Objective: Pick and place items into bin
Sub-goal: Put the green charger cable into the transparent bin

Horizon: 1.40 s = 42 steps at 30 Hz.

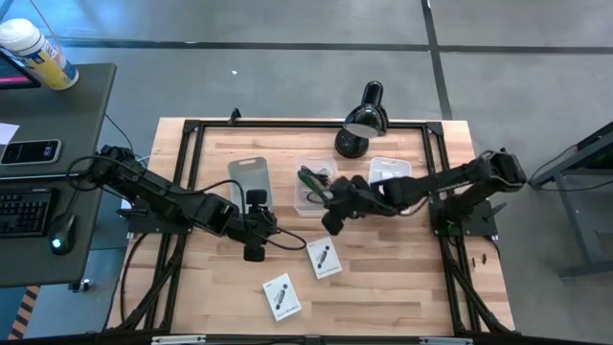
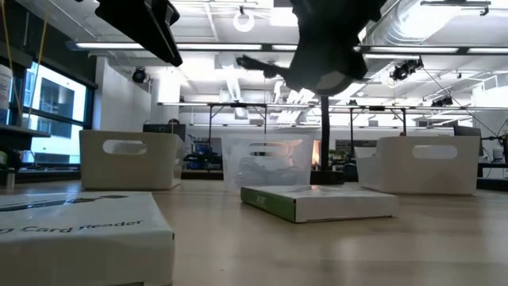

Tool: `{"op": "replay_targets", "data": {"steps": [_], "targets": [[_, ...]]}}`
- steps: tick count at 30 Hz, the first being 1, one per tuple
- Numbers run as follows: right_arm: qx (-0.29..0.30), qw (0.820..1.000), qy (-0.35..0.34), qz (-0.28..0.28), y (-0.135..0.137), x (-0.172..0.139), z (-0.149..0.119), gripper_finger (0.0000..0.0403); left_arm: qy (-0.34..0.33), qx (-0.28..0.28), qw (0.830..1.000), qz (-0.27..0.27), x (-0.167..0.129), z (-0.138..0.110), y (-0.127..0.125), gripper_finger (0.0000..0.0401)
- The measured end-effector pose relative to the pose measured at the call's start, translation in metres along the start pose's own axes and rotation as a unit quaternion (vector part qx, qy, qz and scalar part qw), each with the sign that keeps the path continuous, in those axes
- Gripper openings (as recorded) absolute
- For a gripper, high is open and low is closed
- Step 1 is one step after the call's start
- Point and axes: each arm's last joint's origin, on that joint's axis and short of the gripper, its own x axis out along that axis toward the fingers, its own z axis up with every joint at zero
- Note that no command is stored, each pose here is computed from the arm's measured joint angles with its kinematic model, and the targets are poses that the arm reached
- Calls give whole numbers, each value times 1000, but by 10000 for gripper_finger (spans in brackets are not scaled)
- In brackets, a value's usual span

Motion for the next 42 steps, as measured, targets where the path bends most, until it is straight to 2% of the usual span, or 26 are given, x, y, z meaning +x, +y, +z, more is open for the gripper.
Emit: {"op": "replay_targets", "data": {"steps": [7, 16, 25, 35, 42], "targets": [[62, 997, 32, -34, -31, 17, 16, 61, 0, 0, 1000, 0, 0, 0, 0, 143], [105, 993, 56, -9, -52, 45, 29, 61, -2, -1, 1000, 0, 0, 0, 0, 143], [100, 991, 88, -22, -58, 68, 22, 61, -4, -2, 1000, -1, 0, 1, 0, 143], [76, 994, 82, -15, -57, 70, 22, 62, -7, -4, 1000, -1, 0, 1, 0, 143], [67, 996, 63, -9, -56, 71, 25, 94, -7, -4, 1000, 2, 0, 1, 0, 143]]}}
